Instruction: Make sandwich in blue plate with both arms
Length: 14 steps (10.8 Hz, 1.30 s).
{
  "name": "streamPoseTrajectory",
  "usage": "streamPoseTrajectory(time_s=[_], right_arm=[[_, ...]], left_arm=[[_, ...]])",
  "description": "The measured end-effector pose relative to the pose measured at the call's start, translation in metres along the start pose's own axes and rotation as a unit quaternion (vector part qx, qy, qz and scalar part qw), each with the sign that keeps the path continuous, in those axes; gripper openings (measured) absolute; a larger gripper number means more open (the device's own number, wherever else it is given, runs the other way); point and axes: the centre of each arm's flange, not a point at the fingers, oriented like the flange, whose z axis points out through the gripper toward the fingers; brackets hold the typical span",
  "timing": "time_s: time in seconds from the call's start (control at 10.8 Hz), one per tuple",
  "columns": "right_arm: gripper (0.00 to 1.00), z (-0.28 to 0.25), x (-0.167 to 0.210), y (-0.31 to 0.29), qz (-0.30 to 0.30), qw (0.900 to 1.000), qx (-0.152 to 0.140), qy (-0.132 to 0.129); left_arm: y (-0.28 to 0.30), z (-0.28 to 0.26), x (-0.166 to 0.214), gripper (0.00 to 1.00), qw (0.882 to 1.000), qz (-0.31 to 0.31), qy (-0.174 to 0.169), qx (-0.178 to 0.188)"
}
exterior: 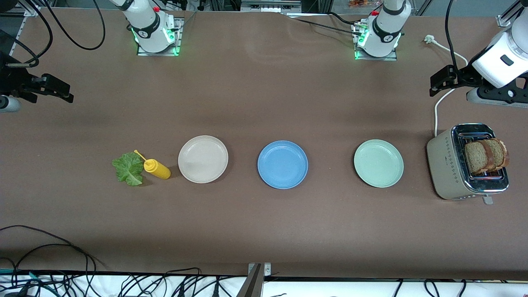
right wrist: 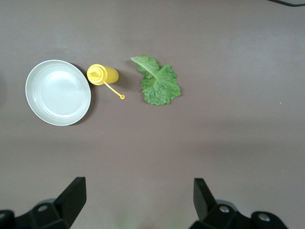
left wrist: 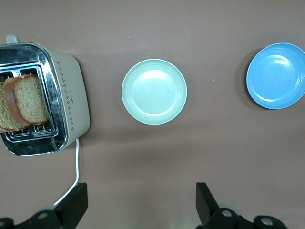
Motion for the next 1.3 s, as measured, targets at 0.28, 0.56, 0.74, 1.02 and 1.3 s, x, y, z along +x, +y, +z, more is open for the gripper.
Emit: streamPoseTrajectory(time_s=[0.28, 0.56, 0.74, 1.02, 1.3], right_arm=[[1.0, 0.0, 0.0, 0.0, 0.0, 1.0, 0.0, 0.0], [1.0, 0.0, 0.0, 0.0, 0.0, 1.0, 0.0, 0.0], [1.0, 0.0, 0.0, 0.0, 0.0, 1.0, 0.0, 0.0], [1.0, 0.0, 0.0, 0.0, 0.0, 1.0, 0.0, 0.0], [1.0, 0.0, 0.0, 0.0, 0.0, 1.0, 0.0, 0.0]], left_arm=[[-0.0003, 0.0, 0.0, 1.0, 1.0, 0.0, 0.0, 0.0], [-0.0003, 0.0, 0.0, 1.0, 1.0, 0.0, 0.0, 0.0], [-0.0003, 0.0, 0.0, 1.0, 1.0, 0.0, 0.0, 0.0], [-0.0003, 0.0007, 0.0002, 1.0, 1.0, 0.0, -0.001, 0.0], [-0.01, 0.0048, 0.0023, 1.0, 1.0, -0.009, -0.006, -0.001]])
